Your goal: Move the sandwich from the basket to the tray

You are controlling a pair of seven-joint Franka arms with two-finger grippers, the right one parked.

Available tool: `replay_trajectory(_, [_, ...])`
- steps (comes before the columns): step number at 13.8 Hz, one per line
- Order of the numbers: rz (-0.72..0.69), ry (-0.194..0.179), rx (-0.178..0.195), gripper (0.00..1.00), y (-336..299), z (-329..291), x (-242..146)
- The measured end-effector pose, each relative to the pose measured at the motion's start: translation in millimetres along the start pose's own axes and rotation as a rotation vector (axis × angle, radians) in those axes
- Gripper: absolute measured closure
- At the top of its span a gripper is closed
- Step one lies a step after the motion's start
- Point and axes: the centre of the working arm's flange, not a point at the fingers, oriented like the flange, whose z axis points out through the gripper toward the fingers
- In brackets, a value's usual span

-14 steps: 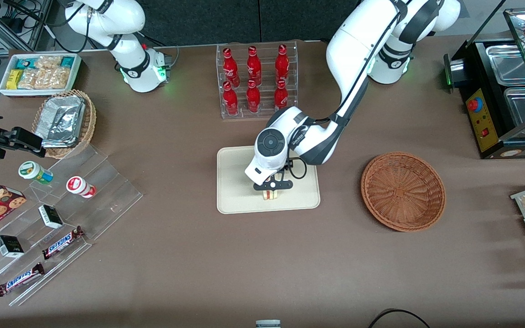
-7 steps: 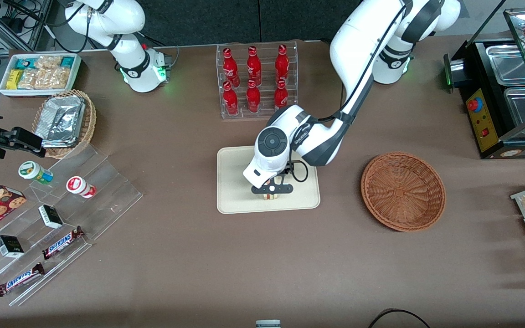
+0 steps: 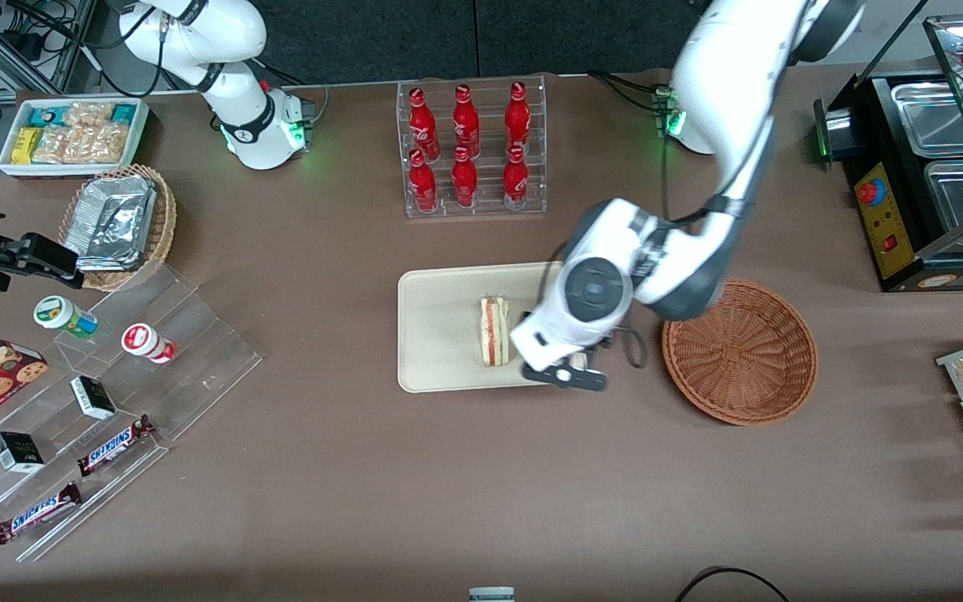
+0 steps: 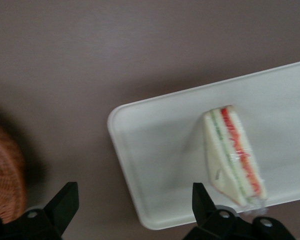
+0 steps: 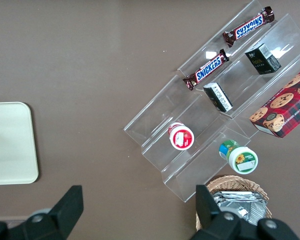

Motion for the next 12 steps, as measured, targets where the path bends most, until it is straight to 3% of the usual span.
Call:
replay_trajectory(2, [-0.054,-0.004,0.013,0.0,-37.1,-15.3,5.4])
replay_trajectory(7, [-0.138,0.018,-0.01,0.0,-143.1,-58.5,10.6])
replay_trajectory(12, [-0.153,0.026,-0.023,0.0,-222.6,-86.4,-13.7])
